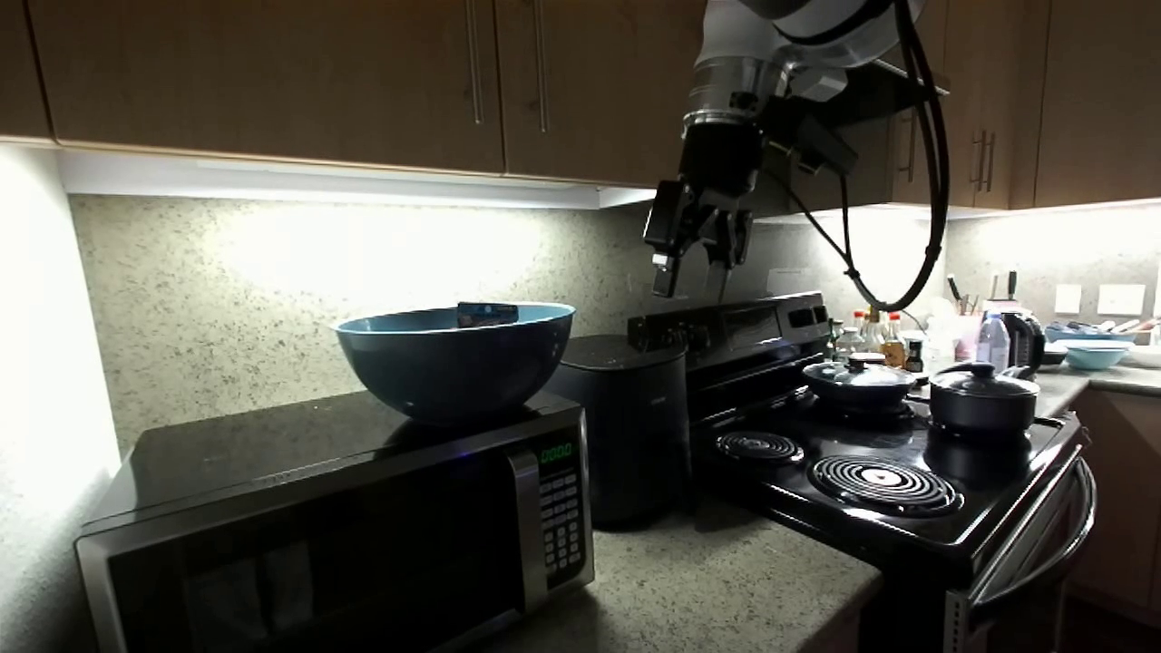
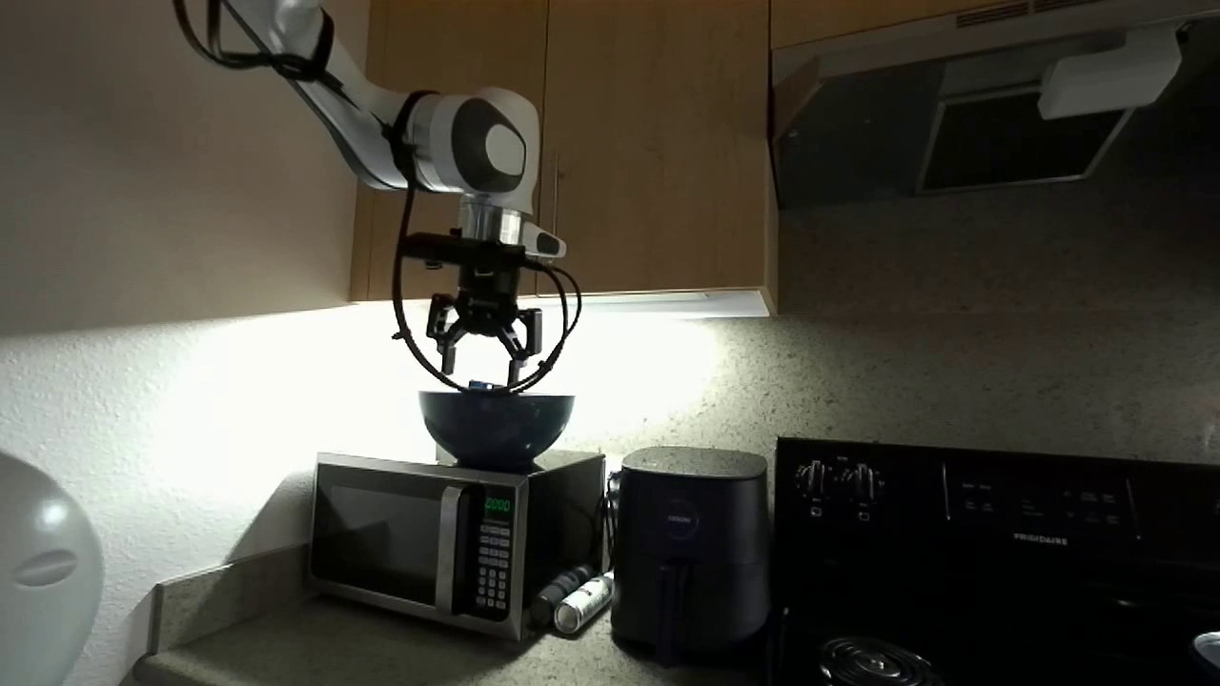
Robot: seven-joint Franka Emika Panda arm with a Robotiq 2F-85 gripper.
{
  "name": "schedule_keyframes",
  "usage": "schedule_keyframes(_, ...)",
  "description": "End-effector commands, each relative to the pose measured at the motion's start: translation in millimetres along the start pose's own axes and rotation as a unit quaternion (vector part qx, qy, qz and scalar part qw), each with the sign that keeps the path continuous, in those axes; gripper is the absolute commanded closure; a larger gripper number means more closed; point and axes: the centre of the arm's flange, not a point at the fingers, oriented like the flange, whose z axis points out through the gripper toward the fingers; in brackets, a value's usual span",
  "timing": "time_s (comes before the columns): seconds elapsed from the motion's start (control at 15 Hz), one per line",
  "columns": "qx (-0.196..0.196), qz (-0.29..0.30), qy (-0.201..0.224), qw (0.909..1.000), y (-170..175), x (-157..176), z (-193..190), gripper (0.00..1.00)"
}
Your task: Move the bowl to the top of the air fryer
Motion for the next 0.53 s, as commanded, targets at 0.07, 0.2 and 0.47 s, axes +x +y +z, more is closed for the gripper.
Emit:
schedule_keyframes(0.07,0.047,0.109,0.044,0.992,-10,32,50,0.0)
schedule_keyframes(0.2,0.056,0.145,0.086,0.984,-13,48,63,0.0)
schedule_keyframes(0.47,0.052,0.158,0.128,0.9777,-9,58,63,0.0)
